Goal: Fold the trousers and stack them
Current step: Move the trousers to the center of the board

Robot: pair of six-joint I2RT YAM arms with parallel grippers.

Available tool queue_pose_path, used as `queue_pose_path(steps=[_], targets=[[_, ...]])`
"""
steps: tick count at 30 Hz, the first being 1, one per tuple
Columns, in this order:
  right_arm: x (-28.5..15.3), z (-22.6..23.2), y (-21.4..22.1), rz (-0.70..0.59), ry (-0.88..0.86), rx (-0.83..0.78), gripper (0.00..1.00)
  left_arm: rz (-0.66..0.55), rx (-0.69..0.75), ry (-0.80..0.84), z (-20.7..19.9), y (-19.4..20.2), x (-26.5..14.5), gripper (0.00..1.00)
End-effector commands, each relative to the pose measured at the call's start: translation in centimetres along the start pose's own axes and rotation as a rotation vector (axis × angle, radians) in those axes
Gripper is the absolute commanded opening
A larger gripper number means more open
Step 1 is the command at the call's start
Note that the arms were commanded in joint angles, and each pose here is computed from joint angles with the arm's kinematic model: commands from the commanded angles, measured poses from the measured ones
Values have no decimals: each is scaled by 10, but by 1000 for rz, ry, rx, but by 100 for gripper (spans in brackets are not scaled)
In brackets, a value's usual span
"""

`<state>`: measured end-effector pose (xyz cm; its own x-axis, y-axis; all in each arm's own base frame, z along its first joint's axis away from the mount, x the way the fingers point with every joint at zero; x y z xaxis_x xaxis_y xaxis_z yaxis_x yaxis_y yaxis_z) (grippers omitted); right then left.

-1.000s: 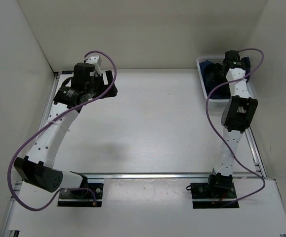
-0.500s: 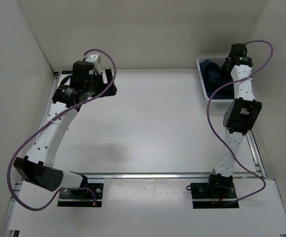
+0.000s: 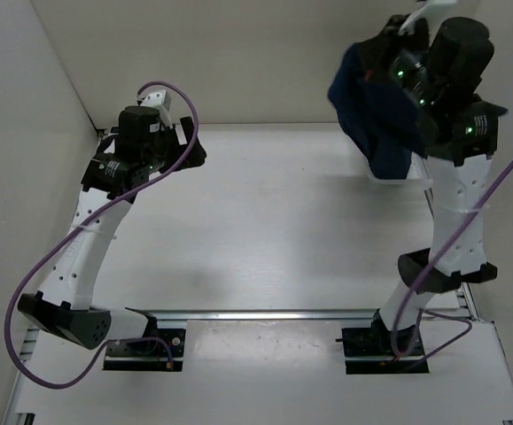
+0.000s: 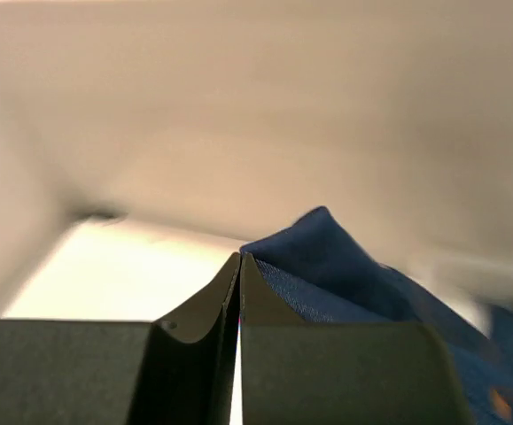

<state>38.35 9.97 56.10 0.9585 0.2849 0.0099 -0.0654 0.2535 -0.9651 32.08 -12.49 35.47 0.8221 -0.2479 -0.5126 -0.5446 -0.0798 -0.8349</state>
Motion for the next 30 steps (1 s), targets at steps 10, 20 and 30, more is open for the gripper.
queue_pose_path(steps=[10,20,30], targets=[[34,83,242,633,-154,11,91,-15,-252,-233,70,1,-48,100],[-50,-38,229,549,230,236,57,318,-28,158,-25,91,10,100],[-100,-141,366,858,477,485,100,672,30,135,-74,246,49,100]])
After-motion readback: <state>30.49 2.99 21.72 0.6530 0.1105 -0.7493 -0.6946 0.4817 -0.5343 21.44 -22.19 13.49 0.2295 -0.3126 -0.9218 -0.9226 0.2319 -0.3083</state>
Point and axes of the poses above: each gripper's point midway between its finger pads, its own x axis out along the fingers, its own z axis along the line the jaws close on, y = z × x, the point moved 3 cm from there along -x, back along the fingers, and after that the axes turned 6 degrees about x, right-handed, at the moved point
